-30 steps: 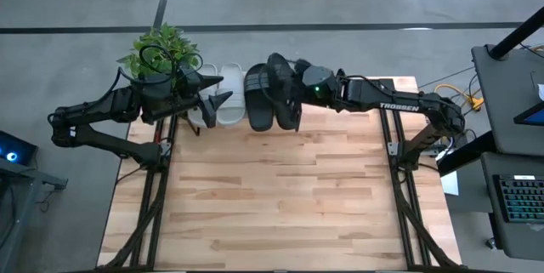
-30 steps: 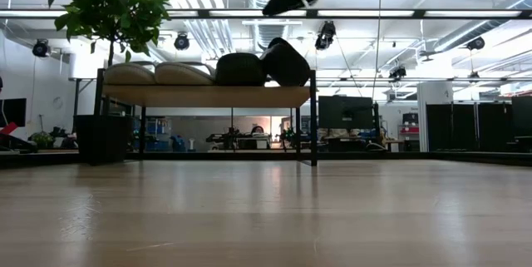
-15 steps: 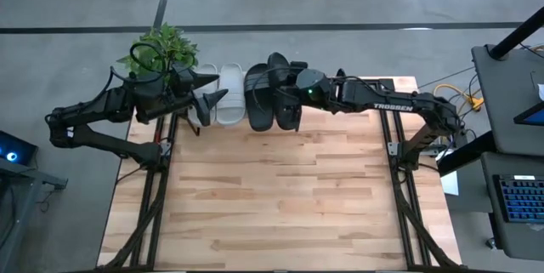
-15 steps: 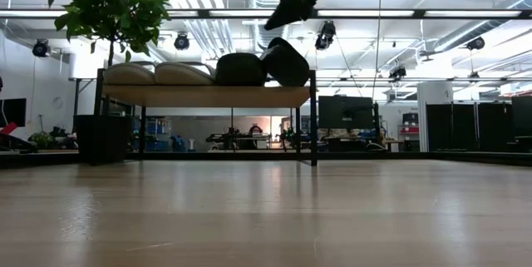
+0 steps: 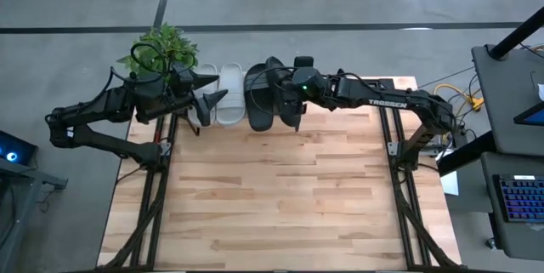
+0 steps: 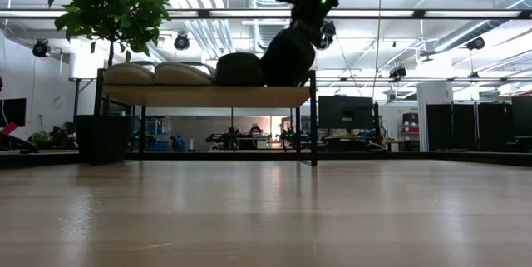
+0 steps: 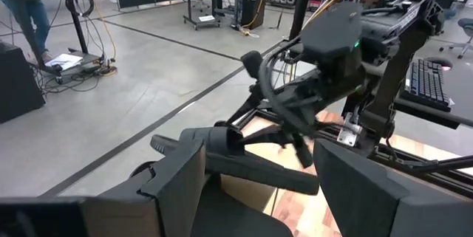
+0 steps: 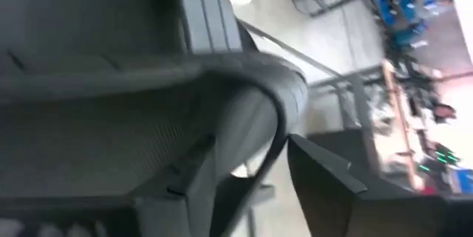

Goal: Pick and place slides into the shelf
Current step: Adjust the right black slipper on the shelf

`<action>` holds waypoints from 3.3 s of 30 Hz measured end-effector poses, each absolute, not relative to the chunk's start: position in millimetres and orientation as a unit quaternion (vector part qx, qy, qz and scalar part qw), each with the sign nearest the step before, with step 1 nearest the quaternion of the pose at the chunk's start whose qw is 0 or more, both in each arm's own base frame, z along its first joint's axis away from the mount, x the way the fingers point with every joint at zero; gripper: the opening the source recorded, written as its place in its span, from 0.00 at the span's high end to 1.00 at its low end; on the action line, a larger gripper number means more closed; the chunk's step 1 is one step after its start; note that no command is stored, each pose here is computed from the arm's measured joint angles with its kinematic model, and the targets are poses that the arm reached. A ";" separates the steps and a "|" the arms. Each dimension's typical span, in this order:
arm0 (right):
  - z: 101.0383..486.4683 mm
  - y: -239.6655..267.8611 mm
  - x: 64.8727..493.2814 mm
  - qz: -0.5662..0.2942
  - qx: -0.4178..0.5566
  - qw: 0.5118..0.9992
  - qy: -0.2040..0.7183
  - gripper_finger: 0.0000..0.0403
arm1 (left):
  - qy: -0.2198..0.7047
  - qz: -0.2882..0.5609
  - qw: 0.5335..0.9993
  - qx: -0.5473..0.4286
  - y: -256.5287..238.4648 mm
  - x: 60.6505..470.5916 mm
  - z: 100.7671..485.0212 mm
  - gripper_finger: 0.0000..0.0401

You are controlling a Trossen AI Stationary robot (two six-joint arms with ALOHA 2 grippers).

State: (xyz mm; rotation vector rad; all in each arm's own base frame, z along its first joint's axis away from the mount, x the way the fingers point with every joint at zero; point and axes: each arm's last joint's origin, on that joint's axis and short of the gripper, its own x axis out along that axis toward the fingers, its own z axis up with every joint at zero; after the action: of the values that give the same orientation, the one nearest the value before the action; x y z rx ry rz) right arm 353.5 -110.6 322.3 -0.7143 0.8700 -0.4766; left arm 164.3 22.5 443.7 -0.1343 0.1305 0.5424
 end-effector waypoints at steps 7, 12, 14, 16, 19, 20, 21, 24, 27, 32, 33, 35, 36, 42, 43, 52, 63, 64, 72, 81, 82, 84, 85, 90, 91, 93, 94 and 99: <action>321.3 -110.3 357.0 -0.221 -0.353 0.809 0.416 0.92 | 0.065 0.264 0.960 -0.067 22.3 164.5 443.7 0.41; 330.2 -110.0 357.8 -0.239 -0.346 0.811 0.407 0.97 | 0.065 0.264 0.960 -0.066 22.3 164.4 443.6 0.41; 339.2 -108.9 359.0 -0.261 -0.349 0.806 0.401 0.97 | 0.065 0.264 0.960 -0.066 22.3 164.4 443.6 0.41; 350.8 -107.3 359.5 -0.282 -0.357 0.798 0.395 0.97 | 0.065 0.264 0.960 -0.067 22.3 164.4 443.6 0.41; 369.0 -103.9 358.1 -0.299 -0.373 0.786 0.393 0.98 | 0.065 0.264 0.960 -0.066 22.3 164.4 443.6 0.41; 372.2 -102.6 356.9 -0.298 -0.381 0.778 0.401 0.98 | 0.065 0.264 0.960 -0.066 22.3 164.4 443.6 0.41; 374.6 -101.5 355.8 -0.297 -0.389 0.771 0.409 0.98 | 0.065 0.263 0.960 -0.066 22.3 164.4 443.6 0.41; 373.7 -99.2 354.9 -0.285 -0.408 0.747 0.442 0.98 | 0.065 0.263 0.960 -0.066 22.3 164.5 443.6 0.41; 363.6 -99.3 357.3 -0.255 -0.422 0.723 0.484 0.98 | 0.065 0.263 0.960 -0.066 22.3 164.5 443.7 0.41; 352.1 -101.4 369.2 -0.252 -0.436 0.698 0.510 0.98 | 0.065 0.263 0.960 -0.066 22.2 164.5 443.7 0.41; 352.1 -101.2 371.7 -0.255 -0.437 0.695 0.511 0.98 | 0.065 0.263 0.960 -0.067 22.2 164.5 443.7 0.41; 353.0 -101.0 375.9 -0.259 -0.444 0.687 0.514 0.98 | 0.065 0.261 0.961 -0.067 22.2 164.5 443.7 0.41; 351.7 -100.5 378.1 -0.254 -0.448 0.682 0.519 0.98 | 0.065 0.260 0.961 -0.067 22.1 164.6 443.7 0.41; 344.8 -102.1 392.2 -0.230 -0.454 0.662 0.550 0.98 | 0.065 0.252 0.963 -0.068 21.7 164.8 443.8 0.41; 344.1 -103.0 394.8 -0.233 -0.454 0.656 0.556 0.98 | 0.066 0.252 0.963 -0.068 21.7 164.9 443.7 0.41; 340.1 -108.4 415.3 -0.242 -0.437 0.628 0.596 0.98 | 0.066 0.241 0.966 -0.069 21.1 165.3 443.8 0.41; 317.7 -106.9 436.0 -0.238 -0.427 0.623 0.611 0.98 | 0.033 0.239 0.968 -0.072 21.2 166.5 450.3 0.41; 316.3 -105.8 436.6 -0.239 -0.425 0.623 0.612 0.98 | 0.031 0.238 0.968 -0.073 21.2 166.5 450.6 0.41; 314.9 -102.8 437.6 -0.272 -0.372 0.659 0.594 0.98 | 0.027 0.236 0.969 -0.074 21.1 167.8 451.3 0.41; 332.5 -99.7 431.6 -0.276 -0.301 0.708 0.576 0.98 | 0.033 0.228 0.970 -0.075 20.9 172.5 449.4 0.41; 333.0 -99.5 430.9 -0.280 -0.292 0.711 0.575 0.98 | 0.034 0.228 0.970 -0.075 20.9 173.0 449.2 0.41; 332.8 -99.6 430.4 -0.291 -0.277 0.716 0.571 0.98 | 0.033 0.228 0.970 -0.075 21.1 175.5 448.8 0.41; 332.8 -99.9 430.4 -0.297 -0.270 0.719 0.568 0.98 | 0.034 0.228 0.970 -0.075 21.2 175.9 448.7 0.41; 332.4 -103.8 430.3 -0.317 -0.221 0.739 0.552 0.98 | 0.028 0.225 0.971 -0.076 21.3 181.7 448.8 0.41; 332.3 -105.2 430.5 -0.318 -0.210 0.744 0.548 0.98 | 0.029 0.224 0.971 -0.076 21.3 183.2 448.4 0.41; 332.4 -107.7 430.5 -0.324 -0.197 0.750 0.543 0.98 | 0.026 0.220 0.972 -0.077 21.2 185.7 448.5 0.41; 332.6 -109.1 430.5 -0.327 -0.193 0.751 0.540 0.98 | 0.028 0.217 0.973 -0.076 21.2 186.7 448.0 0.41; 334.1 -111.3 432.8 -0.334 -0.186 0.760 0.526 0.98 | 0.031 0.215 0.973 -0.076 21.3 190.6 446.5 0.41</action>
State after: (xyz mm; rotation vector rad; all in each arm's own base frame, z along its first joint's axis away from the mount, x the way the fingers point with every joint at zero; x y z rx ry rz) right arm 432.8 -111.3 334.1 -0.4044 1.1443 -0.7268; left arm 190.6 21.3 446.5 -0.1539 0.0633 0.4346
